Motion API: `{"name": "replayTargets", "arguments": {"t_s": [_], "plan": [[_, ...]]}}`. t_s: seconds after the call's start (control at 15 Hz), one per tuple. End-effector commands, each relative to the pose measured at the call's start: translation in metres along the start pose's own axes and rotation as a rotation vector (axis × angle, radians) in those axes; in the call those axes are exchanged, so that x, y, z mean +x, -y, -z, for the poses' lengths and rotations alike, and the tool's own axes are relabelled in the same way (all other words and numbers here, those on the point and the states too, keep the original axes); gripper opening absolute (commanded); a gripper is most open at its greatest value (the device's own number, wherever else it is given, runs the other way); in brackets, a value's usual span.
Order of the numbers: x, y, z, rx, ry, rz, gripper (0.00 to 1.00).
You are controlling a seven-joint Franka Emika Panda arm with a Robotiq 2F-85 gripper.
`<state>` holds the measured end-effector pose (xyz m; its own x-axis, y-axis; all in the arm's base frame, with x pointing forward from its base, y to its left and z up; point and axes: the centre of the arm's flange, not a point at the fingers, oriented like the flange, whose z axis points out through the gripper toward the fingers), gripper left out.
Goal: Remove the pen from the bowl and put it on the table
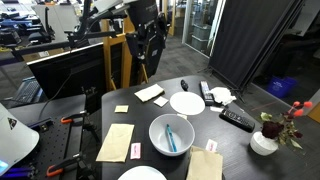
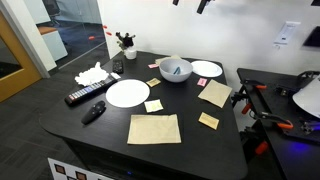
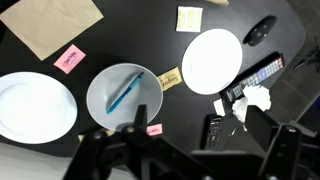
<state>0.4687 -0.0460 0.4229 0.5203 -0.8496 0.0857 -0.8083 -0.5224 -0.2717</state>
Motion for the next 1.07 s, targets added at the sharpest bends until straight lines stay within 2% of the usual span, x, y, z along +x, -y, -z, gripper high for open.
{"name": "replayTargets", "arguments": {"t_s": [0.0,0.07,0.13,0.53,0.87,1.0], "plan": [[0.02,-0.003,-0.006,-0.036,-0.088,-0.177,1.0],[0.024,-0.007,-0.007,-0.052,-0.109,-0.226,1.0],[0.018,-0.011,-0.005,-0.035,-0.066,-0.143,1.0],[0.017,-0.011,-0.007,-0.043,-0.069,-0.145,1.0],[0.024,-0.011,-0.023,-0.129,-0.138,-0.377,1.0],[0.025,-0.013,-0.033,-0.154,-0.147,-0.434,1.0]]}}
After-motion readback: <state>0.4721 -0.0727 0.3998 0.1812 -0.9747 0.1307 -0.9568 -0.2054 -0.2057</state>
